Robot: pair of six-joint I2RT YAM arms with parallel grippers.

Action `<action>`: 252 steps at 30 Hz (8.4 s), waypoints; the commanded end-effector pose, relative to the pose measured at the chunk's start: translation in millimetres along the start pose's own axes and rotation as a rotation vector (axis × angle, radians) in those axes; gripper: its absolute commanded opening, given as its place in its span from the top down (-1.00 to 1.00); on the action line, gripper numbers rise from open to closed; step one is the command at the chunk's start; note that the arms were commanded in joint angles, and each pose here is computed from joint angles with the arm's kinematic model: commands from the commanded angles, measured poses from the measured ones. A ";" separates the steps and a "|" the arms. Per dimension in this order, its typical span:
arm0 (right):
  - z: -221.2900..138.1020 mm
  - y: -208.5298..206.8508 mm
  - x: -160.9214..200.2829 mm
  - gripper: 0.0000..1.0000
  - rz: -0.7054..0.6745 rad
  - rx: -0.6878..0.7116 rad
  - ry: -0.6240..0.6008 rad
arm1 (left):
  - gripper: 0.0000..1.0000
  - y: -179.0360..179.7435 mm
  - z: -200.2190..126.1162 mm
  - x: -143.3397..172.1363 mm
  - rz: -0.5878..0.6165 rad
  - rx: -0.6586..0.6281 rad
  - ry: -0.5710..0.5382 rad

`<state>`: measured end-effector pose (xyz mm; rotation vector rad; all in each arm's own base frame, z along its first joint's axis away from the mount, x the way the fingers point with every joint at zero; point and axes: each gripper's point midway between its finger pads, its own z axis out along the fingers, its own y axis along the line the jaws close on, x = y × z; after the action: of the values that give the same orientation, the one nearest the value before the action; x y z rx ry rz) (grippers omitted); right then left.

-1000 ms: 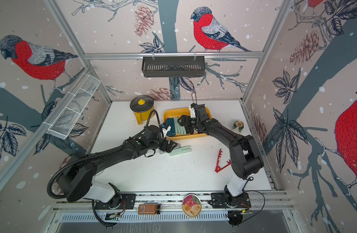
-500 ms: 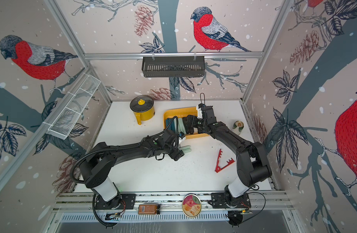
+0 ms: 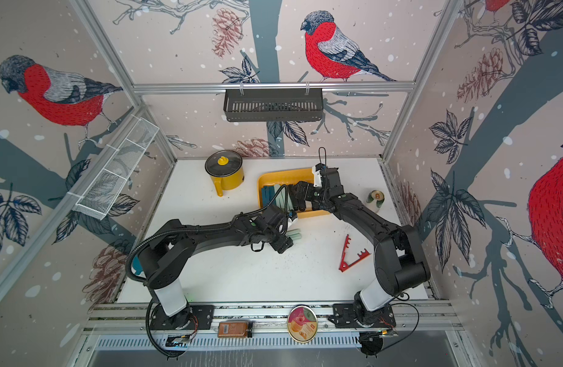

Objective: Put the pruning pliers into the storage box
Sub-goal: Pick up the pruning pliers from the center of the board, then place the pruning pliers in the storage box, then pick up the pruning pliers from the center of the board.

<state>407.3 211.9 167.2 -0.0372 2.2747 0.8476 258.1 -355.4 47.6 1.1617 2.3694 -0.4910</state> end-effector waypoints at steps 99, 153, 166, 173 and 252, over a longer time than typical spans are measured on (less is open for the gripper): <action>-68.8 -78.3 -6.1 -0.95 0.132 0.029 -0.141 | 0.98 -9.6 -43.4 -61.9 -0.101 -0.056 -0.131; -75.1 -93.1 -6.7 -0.95 0.149 0.015 -0.137 | 0.47 184.2 0.9 -96.2 -0.794 -0.628 -0.150; -82.1 -113.3 0.0 -0.95 0.148 0.075 -0.124 | 0.02 182.5 -1.2 -93.5 -0.790 -0.640 -0.135; -90.5 -121.4 -0.7 -0.95 0.151 0.097 -0.136 | -0.06 171.8 -19.8 -116.2 -0.750 -0.632 -0.199; -101.8 -143.4 9.4 -0.97 0.206 0.141 -0.144 | -0.50 41.8 -16.8 44.1 -0.166 -0.102 0.117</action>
<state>372.5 40.9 132.3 0.3307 2.2413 0.7534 261.5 -300.5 38.1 1.0009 2.5417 -0.4177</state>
